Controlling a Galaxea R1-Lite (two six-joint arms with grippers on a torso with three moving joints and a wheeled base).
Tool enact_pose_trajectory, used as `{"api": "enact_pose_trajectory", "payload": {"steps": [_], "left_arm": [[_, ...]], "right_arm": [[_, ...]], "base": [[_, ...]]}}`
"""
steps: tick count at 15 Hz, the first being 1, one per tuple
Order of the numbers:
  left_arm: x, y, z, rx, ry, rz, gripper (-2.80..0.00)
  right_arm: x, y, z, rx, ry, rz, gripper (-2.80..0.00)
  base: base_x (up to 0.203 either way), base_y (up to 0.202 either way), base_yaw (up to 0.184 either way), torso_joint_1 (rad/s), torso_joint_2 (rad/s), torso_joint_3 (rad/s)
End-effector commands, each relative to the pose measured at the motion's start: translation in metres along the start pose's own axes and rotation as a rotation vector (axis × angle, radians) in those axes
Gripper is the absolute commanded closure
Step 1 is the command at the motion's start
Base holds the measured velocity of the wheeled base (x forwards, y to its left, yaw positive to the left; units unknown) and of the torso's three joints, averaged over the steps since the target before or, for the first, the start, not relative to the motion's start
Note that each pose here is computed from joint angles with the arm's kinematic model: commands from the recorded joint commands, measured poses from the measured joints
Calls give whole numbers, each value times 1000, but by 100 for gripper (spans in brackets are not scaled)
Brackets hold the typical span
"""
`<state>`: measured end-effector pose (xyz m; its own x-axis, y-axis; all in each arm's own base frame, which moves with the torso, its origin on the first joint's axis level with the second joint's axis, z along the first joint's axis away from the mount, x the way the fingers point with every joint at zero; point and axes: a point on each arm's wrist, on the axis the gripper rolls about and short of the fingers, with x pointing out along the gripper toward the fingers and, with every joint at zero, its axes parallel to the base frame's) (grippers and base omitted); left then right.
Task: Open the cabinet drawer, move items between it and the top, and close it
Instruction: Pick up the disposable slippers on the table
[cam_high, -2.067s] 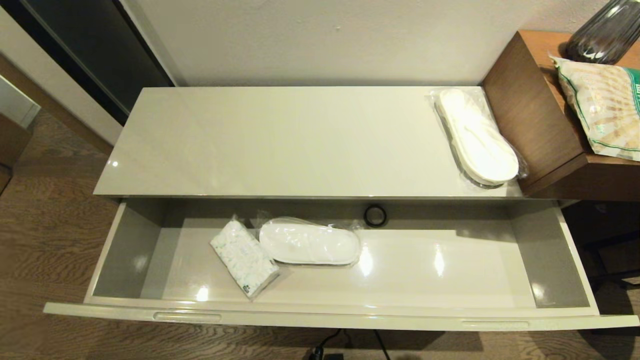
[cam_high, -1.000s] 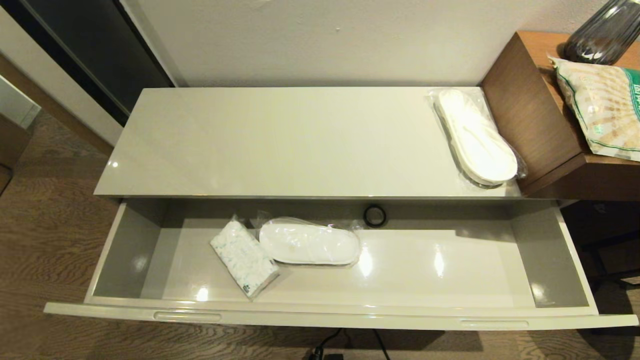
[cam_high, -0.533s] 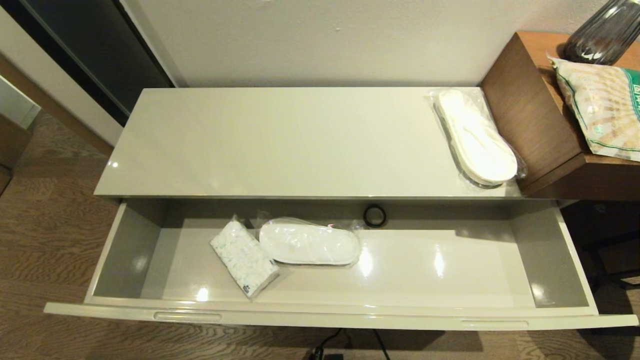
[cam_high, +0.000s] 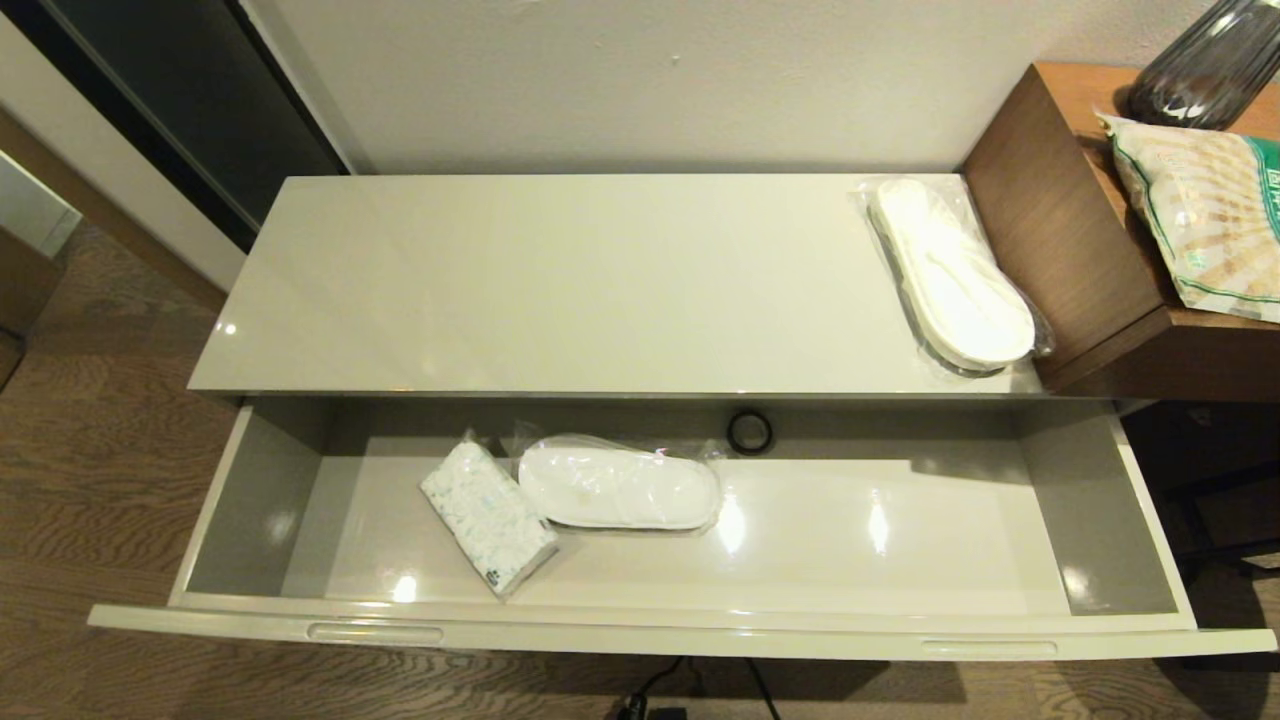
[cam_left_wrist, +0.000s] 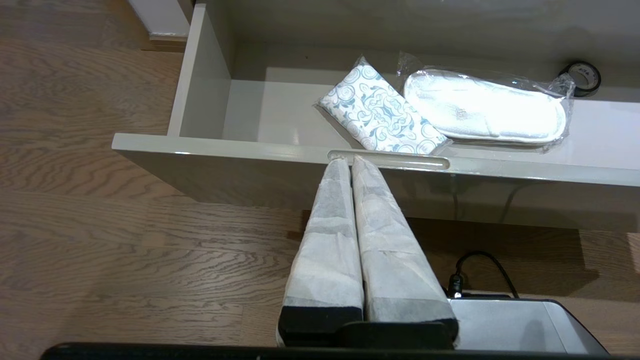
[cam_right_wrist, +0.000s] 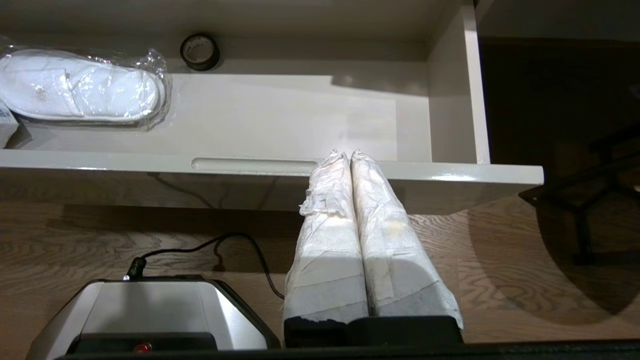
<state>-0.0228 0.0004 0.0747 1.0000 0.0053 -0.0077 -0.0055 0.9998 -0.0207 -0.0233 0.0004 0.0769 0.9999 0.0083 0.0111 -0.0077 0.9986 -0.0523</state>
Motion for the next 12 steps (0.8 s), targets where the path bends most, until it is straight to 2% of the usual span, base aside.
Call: {"api": "enact_pose_trajectory", "payload": {"steps": [1,8,10,12], "left_arm": [[0,0,0,-1,-2,1,0],[0,0,0,-1,0,1,0],[0,0,0,-1,-2,1,0],[0,0,0,-1,-2,1,0]], "right_arm": [[1,0,0,-6,2,1,0],[0,0,1,-2,6,-2,0],[-10,-1,24,-1,-23,4,0],[-40,-1,64,11,-41,58,0]], "base": [[0,0,0,0,0,0],[0,0,0,0,0,0],[0,0,0,0,0,0],[0,0,0,0,0,0]]}}
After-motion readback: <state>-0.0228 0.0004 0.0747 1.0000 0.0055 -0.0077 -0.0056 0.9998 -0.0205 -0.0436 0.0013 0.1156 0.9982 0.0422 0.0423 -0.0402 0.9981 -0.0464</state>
